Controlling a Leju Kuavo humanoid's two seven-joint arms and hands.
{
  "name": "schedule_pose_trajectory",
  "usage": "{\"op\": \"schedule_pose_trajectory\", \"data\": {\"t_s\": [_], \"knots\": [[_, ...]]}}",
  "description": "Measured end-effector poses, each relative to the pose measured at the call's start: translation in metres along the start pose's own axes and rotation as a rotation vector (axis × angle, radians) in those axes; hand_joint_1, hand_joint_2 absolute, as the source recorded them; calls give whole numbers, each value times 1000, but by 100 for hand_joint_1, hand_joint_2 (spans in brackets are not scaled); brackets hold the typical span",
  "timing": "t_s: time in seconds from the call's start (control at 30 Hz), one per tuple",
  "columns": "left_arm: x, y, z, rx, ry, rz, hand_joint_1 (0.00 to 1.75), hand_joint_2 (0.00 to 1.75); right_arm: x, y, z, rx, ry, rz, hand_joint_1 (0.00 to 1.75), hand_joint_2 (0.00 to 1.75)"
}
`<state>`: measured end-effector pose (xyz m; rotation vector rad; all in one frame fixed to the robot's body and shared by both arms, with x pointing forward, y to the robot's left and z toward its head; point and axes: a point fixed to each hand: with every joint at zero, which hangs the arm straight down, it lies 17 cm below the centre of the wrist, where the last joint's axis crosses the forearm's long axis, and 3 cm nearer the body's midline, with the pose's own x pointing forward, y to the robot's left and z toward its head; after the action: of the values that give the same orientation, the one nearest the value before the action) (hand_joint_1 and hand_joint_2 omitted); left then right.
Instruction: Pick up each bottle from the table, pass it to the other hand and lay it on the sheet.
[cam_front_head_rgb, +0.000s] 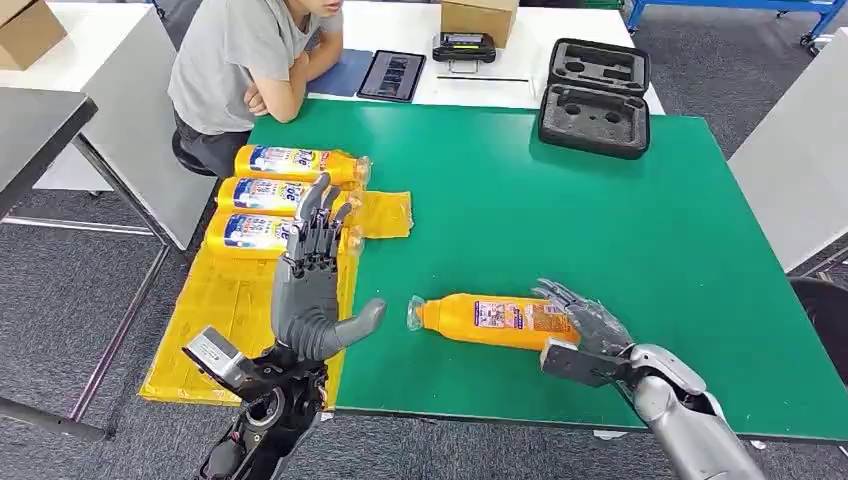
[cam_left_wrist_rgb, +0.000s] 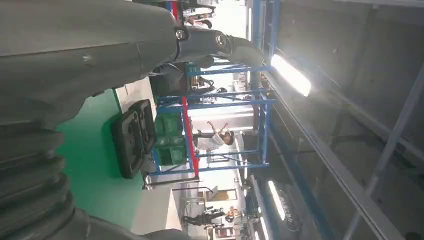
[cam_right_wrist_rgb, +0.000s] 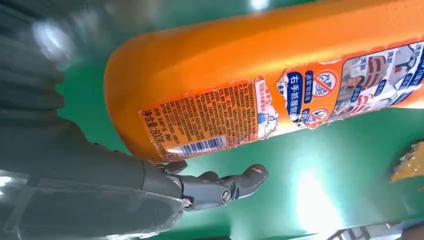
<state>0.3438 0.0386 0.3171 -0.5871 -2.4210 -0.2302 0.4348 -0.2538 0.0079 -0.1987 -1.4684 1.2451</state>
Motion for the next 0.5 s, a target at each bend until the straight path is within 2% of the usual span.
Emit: {"op": "schedule_pose_trajectory", "data": {"t_s": [0.5], "knots": [[0, 0, 0, 1, 0, -11, 0, 175, 3, -7, -1, -28, -8, -22, 0, 175]]}}
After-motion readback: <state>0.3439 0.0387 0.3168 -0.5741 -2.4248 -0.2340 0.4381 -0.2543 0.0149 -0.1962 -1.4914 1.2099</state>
